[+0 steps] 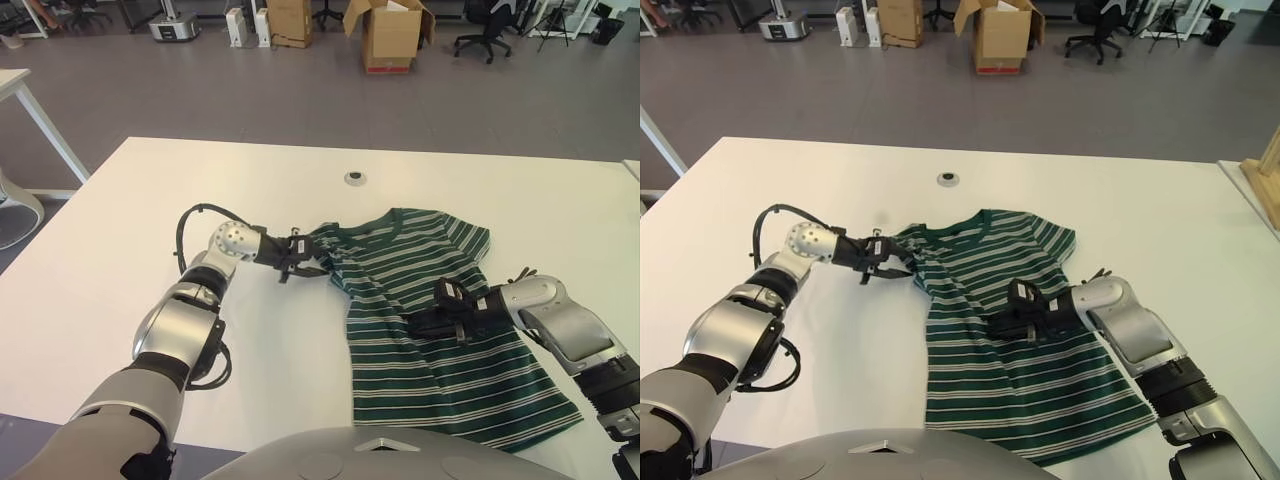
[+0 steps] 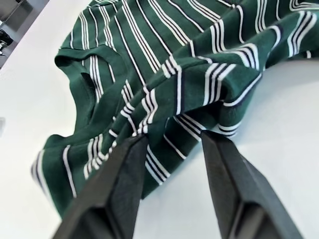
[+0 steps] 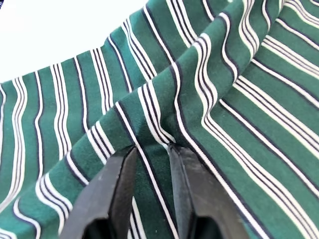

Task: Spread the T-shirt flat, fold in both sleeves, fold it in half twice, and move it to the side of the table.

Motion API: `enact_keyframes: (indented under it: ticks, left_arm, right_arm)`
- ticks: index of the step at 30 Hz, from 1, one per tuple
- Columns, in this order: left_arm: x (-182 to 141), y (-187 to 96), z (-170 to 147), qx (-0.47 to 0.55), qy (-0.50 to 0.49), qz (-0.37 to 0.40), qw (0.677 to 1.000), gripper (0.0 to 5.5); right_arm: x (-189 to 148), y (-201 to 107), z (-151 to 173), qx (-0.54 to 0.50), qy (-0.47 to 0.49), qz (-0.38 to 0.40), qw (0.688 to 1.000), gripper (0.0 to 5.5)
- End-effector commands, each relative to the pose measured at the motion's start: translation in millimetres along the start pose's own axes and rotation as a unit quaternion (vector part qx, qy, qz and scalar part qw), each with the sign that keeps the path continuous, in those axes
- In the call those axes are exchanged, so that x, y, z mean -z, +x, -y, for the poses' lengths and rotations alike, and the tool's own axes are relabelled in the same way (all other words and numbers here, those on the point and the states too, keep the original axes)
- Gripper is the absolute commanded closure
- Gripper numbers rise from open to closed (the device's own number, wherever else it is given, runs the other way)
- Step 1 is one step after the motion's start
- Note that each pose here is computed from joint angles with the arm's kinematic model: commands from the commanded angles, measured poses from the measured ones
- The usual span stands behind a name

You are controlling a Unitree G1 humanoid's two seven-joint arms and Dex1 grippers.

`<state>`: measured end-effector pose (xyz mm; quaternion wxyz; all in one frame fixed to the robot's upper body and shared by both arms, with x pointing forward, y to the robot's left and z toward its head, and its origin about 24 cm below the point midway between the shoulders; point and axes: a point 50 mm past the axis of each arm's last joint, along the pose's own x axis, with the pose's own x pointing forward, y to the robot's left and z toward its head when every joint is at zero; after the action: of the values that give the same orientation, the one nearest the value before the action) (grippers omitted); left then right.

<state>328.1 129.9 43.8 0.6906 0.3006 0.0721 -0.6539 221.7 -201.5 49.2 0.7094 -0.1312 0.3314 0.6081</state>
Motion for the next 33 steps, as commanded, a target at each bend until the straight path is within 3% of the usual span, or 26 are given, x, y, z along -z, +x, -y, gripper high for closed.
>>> enact_keyframes:
  ticks: [1, 6, 11, 15, 20, 24, 30, 33]
  left_arm:
    - [-7.2, 3.9, -7.1, 0.005, -0.010, 0.006, 1.000, 3.56]
    - [-2.5, 9.5, -10.3, -0.032, -0.041, -0.021, 0.998, 3.56]
    - [31.5, 18.1, 15.3, -0.036, -0.019, -0.157, 0.987, 3.56]
    - [50.2, -3.6, 30.1, 0.041, 0.082, -0.241, 0.966, 3.56]
    - [42.8, -42.6, 19.1, 0.100, 0.231, -0.260, 0.932, 3.56]
    - [30.2, -64.5, -1.4, 0.064, 0.266, -0.261, 0.926, 3.56]
    - [17.9, -71.0, -25.6, -0.053, 0.234, -0.244, 0.939, 3.56]
    - [-5.3, -71.9, -55.0, -0.218, 0.182, -0.169, 0.944, 3.56]
  right_arm:
    - [13.5, 3.9, -0.9, 0.002, 0.019, -0.027, 0.999, 4.29]
    - [15.6, 6.1, -1.1, -0.002, 0.017, -0.030, 0.999, 4.29]
    - [15.0, 4.6, -0.9, -0.006, 0.015, -0.032, 0.999, 4.29]
    - [15.4, 3.1, -1.6, 0.001, 0.020, -0.028, 0.999, 4.29]
    - [18.2, 5.7, -3.2, 0.014, 0.032, -0.019, 0.999, 4.29]
    - [16.7, 9.7, -2.2, 0.029, 0.036, -0.002, 0.999, 4.29]
    - [-17.2, 16.9, 29.6, 0.166, 0.050, 0.147, 0.974, 4.29]
    - [-51.4, 6.4, 41.7, 0.194, 0.105, 0.287, 0.932, 4.29]
